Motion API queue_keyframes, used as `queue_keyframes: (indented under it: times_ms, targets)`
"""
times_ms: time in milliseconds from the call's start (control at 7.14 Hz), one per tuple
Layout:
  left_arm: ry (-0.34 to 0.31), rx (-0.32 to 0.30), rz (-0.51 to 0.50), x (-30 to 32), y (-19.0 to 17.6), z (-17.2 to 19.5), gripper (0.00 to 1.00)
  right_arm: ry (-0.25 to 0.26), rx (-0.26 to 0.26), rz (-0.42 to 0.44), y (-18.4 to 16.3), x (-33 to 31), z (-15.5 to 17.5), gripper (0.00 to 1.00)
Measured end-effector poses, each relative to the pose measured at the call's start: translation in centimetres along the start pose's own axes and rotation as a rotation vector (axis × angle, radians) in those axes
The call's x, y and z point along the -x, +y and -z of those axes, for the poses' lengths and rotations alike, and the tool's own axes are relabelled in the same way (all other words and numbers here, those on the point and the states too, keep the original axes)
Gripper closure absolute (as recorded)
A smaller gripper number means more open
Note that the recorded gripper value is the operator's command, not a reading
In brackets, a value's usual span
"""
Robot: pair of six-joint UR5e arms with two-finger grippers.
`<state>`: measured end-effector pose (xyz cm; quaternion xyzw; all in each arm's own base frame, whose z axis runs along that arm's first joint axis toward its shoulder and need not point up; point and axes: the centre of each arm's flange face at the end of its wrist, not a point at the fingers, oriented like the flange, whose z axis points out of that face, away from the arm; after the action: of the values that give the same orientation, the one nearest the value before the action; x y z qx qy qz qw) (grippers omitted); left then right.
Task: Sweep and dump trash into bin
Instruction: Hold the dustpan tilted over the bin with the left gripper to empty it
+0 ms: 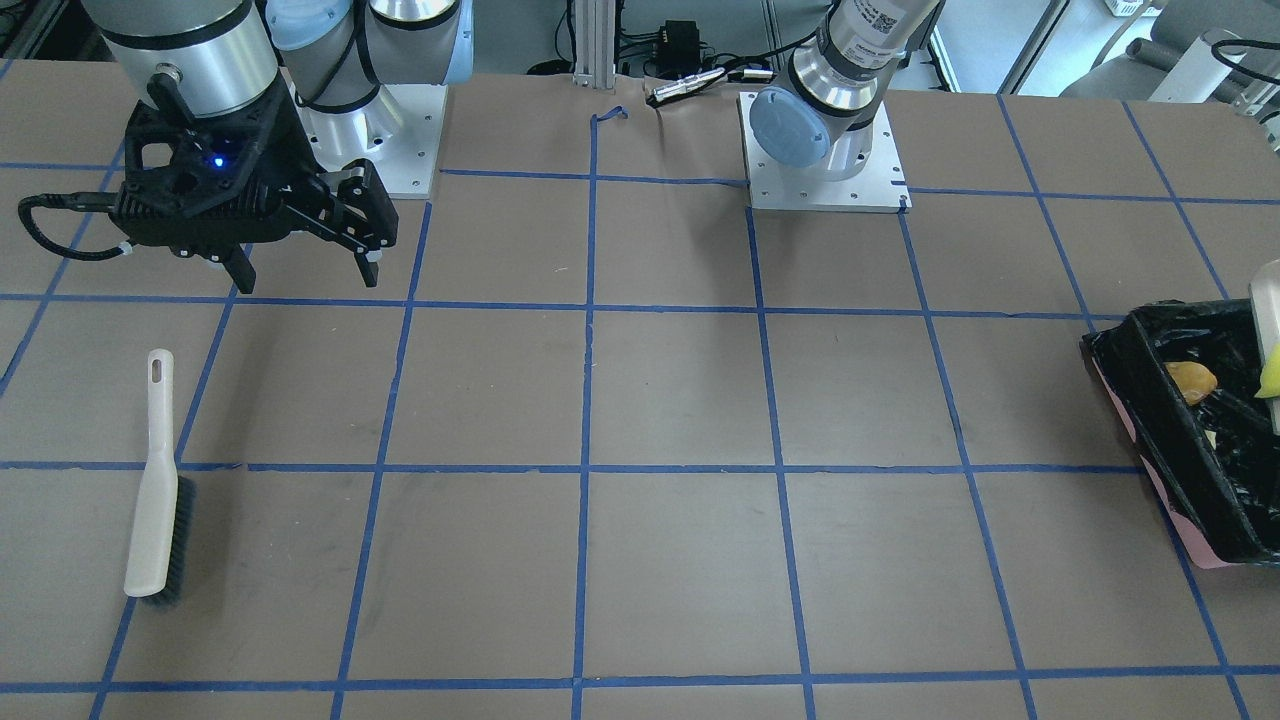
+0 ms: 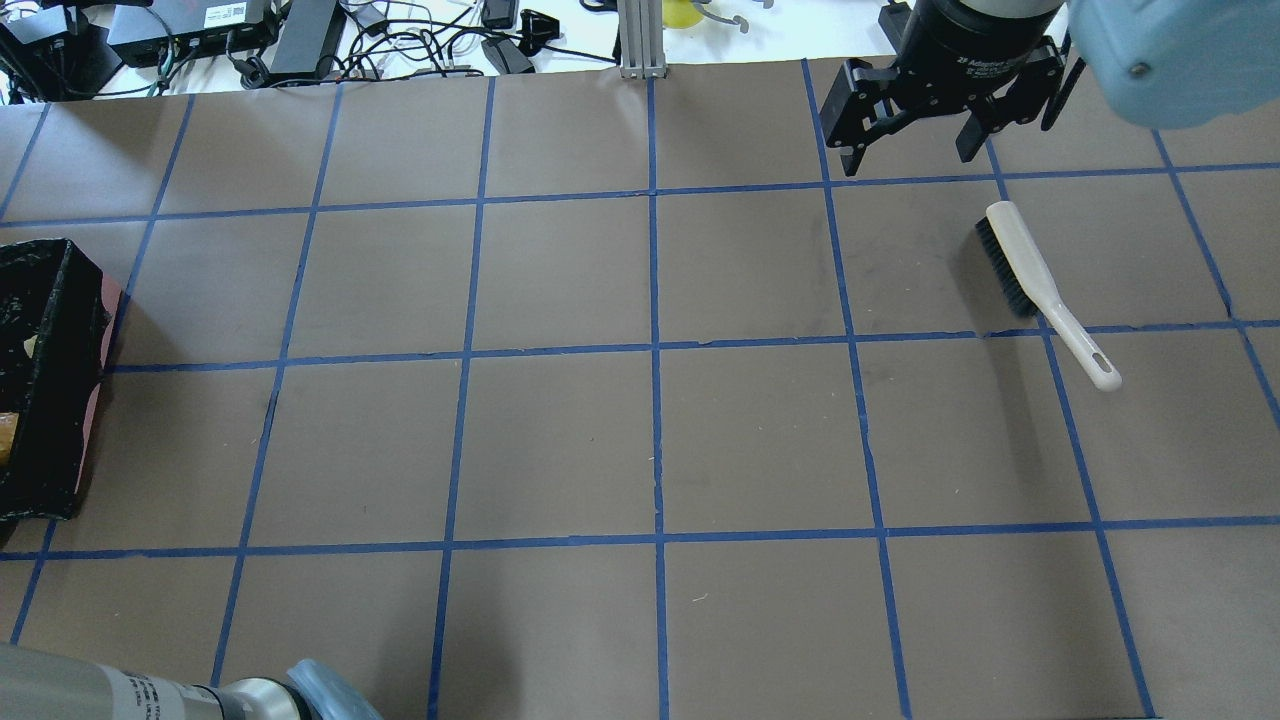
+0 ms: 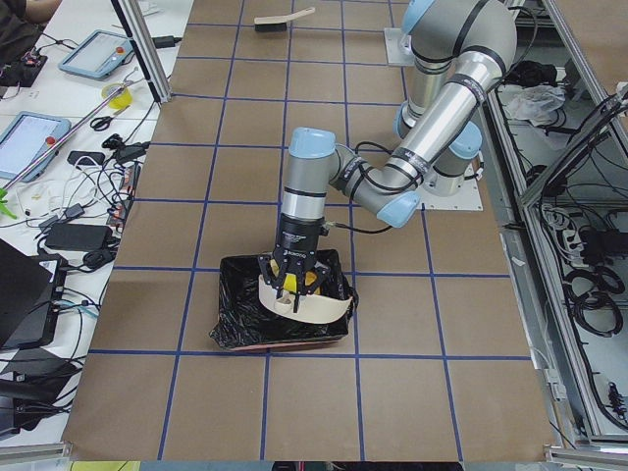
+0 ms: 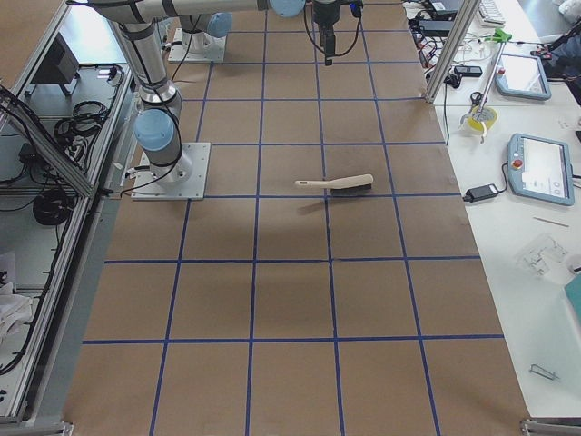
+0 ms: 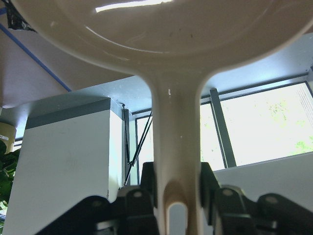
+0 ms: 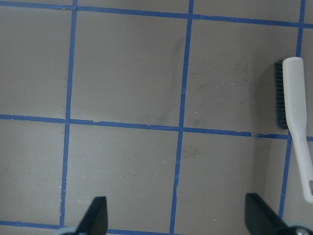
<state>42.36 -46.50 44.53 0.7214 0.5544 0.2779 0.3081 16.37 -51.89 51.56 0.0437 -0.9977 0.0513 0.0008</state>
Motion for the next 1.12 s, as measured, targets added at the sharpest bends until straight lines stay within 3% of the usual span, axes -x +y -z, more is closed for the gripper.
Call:
queue_keyframes:
  times_ms: [700, 1120]
  targets:
    - [-0.02, 0.153, 0.052, -1.2, -3.3, 4.4, 1.0, -0.004, -0.001, 0.002, 0.2, 0.2, 0.2, 0.0]
    - [-0.029, 0.188, 0.068, -1.9, -4.5, 5.4, 1.0, -0.006, -0.013, 0.003, 0.1, 0.2, 0.5, 0.0]
